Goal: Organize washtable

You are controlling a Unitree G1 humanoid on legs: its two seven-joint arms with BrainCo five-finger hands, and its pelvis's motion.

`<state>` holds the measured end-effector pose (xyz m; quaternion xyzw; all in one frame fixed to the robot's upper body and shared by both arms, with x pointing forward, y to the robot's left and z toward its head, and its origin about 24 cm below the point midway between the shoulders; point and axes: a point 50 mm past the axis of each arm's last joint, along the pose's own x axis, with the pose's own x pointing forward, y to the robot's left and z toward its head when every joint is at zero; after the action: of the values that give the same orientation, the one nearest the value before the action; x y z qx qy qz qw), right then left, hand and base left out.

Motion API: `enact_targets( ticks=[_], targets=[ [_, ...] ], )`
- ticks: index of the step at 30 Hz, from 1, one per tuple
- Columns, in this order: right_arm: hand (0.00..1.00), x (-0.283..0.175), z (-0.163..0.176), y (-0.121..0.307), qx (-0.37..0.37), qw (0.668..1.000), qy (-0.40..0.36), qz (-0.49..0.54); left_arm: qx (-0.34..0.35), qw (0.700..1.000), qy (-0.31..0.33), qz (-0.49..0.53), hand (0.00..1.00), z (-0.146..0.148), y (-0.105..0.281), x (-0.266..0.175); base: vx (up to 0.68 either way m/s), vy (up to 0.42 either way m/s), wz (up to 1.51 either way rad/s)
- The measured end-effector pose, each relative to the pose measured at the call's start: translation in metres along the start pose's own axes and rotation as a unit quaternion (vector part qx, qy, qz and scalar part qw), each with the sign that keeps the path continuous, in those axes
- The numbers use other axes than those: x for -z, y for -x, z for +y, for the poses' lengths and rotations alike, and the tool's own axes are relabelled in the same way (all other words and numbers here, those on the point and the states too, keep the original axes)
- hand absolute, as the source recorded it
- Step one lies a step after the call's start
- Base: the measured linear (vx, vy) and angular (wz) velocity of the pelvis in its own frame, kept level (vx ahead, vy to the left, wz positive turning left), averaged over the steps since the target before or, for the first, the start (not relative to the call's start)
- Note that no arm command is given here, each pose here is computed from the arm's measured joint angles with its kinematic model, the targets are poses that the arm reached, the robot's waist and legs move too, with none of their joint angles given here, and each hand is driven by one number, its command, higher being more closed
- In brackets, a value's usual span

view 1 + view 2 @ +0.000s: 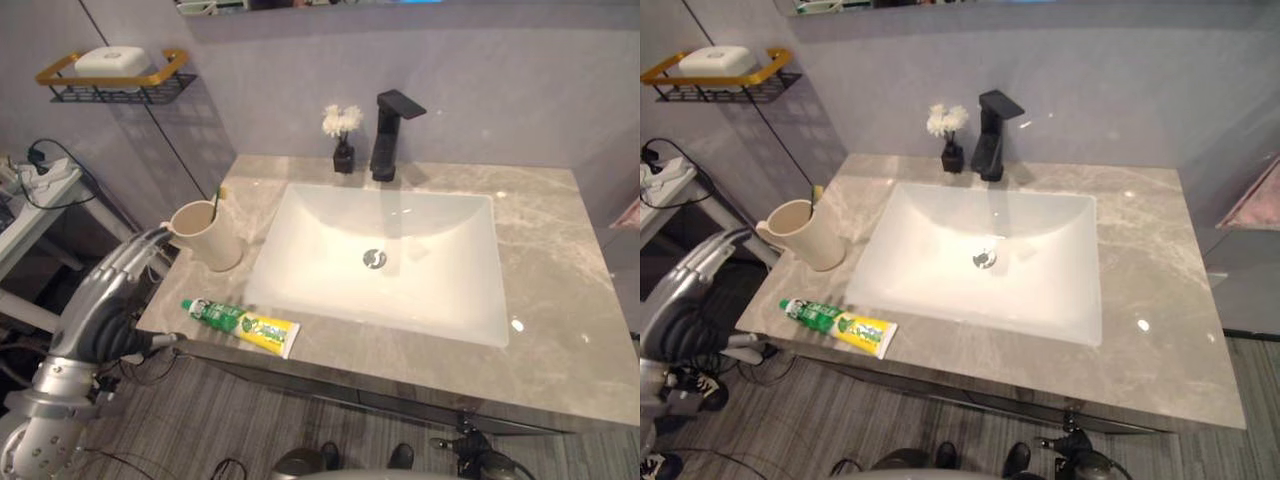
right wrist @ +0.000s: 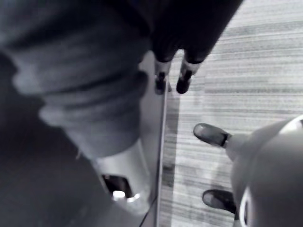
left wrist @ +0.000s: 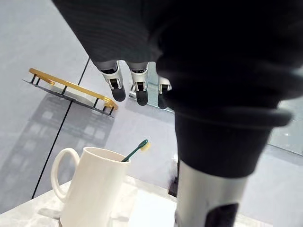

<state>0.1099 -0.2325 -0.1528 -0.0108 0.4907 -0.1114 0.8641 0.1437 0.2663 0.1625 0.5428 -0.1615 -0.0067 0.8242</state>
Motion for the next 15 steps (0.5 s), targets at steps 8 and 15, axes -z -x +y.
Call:
enact_targets(
  ticks=[8, 15],
  targets=[
    [0.00, 0.004, 0.003, 0.001, -0.013, 1.000, 0.005, 0.005, 0.055, 0.997, -0.030, -0.034, 0.00, 0.000, -0.016, 0.003, 0.01, 0.004, -0.02],
    [0.00, 0.009, 0.008, 0.002, -0.028, 1.000, 0.010, 0.009, 0.092, 0.993, -0.041, -0.057, 0.00, -0.010, -0.031, 0.008, 0.02, 0.018, -0.09]
  ],
)
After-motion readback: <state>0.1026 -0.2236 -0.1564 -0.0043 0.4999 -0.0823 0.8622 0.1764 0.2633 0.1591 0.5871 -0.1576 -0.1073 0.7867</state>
